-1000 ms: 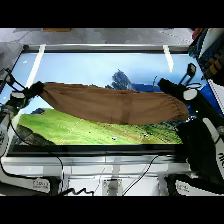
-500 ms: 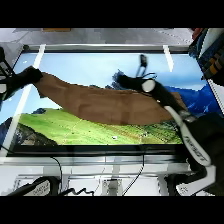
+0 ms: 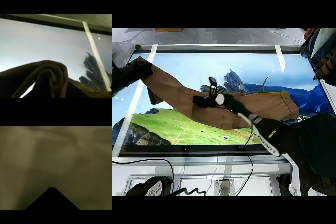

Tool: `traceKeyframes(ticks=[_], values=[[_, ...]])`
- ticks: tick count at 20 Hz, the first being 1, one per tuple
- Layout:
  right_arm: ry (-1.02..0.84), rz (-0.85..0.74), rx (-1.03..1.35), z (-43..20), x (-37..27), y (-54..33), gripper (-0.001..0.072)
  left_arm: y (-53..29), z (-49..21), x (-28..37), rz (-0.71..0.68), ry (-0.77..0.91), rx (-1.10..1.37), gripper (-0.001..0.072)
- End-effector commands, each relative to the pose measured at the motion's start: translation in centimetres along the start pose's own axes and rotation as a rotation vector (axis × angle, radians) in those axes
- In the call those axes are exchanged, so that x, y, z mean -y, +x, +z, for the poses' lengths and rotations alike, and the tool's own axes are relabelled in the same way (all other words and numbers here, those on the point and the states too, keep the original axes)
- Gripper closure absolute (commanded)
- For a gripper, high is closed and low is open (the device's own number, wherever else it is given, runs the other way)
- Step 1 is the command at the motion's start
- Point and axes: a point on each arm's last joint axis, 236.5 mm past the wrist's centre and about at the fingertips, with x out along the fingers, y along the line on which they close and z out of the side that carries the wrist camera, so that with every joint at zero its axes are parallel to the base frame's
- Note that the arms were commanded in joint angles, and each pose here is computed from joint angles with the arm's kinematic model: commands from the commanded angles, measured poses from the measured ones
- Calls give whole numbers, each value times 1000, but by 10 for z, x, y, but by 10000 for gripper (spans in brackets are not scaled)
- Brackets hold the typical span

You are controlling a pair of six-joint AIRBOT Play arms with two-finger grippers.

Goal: Fold the clothes and pants, and hang the long-sleeved shirts on hangers.

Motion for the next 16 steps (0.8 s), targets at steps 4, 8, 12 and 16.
traceKeyframes(ticks=[4,8,12,16], values=[[6,-24,-95,-32,1,13,678,20,-17,31,-90,-53,-42,684],[6,-140,-33,48,60,-57,677,54,-64,92,-215,-29,-160,684],[74,-257,69,131,127,-176,677,75,-150,198,-409,42,-349,684],[73,-379,119,162,178,-289,677,72,-245,290,-553,130,-512,684]])
